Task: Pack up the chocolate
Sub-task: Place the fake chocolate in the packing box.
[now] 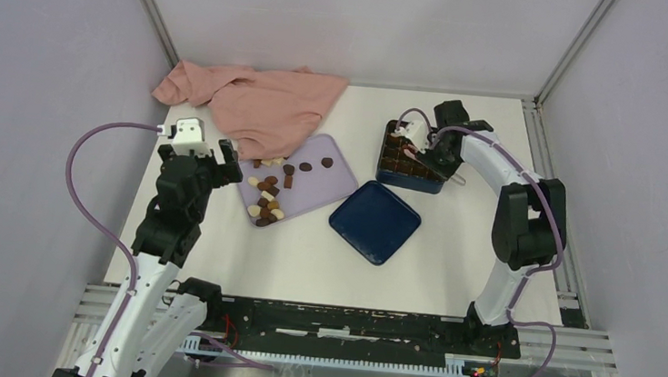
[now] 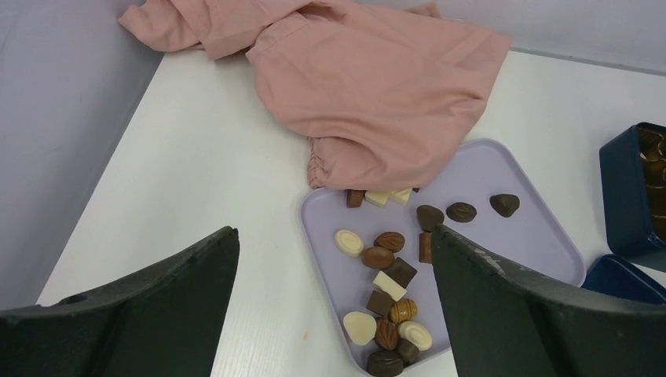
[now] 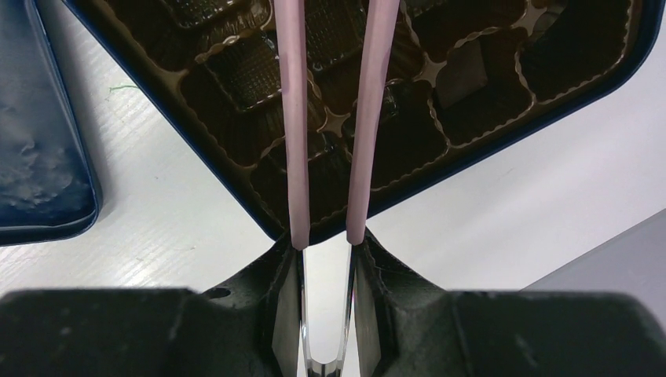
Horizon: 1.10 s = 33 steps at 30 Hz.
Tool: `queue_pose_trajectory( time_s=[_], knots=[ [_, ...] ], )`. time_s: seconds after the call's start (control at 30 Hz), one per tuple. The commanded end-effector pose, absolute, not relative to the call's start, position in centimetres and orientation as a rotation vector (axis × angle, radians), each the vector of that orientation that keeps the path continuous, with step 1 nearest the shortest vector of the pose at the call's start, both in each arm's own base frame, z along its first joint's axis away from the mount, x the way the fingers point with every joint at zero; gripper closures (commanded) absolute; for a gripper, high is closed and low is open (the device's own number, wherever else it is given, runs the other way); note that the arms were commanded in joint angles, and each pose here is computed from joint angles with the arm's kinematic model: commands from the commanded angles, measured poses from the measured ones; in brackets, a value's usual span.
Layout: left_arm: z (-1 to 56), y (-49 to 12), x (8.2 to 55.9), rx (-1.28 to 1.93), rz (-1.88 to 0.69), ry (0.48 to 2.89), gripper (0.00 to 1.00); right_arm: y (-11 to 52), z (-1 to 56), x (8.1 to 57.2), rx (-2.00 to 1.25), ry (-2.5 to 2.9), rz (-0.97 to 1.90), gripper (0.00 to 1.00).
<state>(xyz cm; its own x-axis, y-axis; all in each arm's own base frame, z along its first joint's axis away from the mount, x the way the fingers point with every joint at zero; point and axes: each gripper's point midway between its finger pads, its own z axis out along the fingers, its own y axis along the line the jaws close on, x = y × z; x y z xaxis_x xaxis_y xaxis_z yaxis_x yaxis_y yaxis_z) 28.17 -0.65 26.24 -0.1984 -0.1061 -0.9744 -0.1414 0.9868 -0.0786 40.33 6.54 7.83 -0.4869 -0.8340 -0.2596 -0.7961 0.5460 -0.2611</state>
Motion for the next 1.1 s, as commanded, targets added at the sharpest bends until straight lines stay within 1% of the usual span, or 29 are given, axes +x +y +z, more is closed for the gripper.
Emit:
queue_pose_trajectory(
  time_s=[0.0,0.47,0.7,1.07],
  knots=[
    [27.6,-0.5,28.3,-0.137,0.057,1.733,0.04,6.9,9.7,41.7,-1.342,2.391,-0.233,0.78],
    [27.6,-0.5,28.2,-0.139,0.056,1.731,0.04,6.0,11.3,41.3,-1.358,2.390,-0.325,0.77],
    [27.6,-0.5,28.3,-0.139,0.058,1.733,0.04,6.3,10.4,41.6,-1.395,2.405,-0.334,0.76],
    [27.7,-0.5,28.2,-0.140,0.058,1.729,0.04,6.6,10.0,41.5,-1.426,2.415,-0.349,0.71]
  ],
)
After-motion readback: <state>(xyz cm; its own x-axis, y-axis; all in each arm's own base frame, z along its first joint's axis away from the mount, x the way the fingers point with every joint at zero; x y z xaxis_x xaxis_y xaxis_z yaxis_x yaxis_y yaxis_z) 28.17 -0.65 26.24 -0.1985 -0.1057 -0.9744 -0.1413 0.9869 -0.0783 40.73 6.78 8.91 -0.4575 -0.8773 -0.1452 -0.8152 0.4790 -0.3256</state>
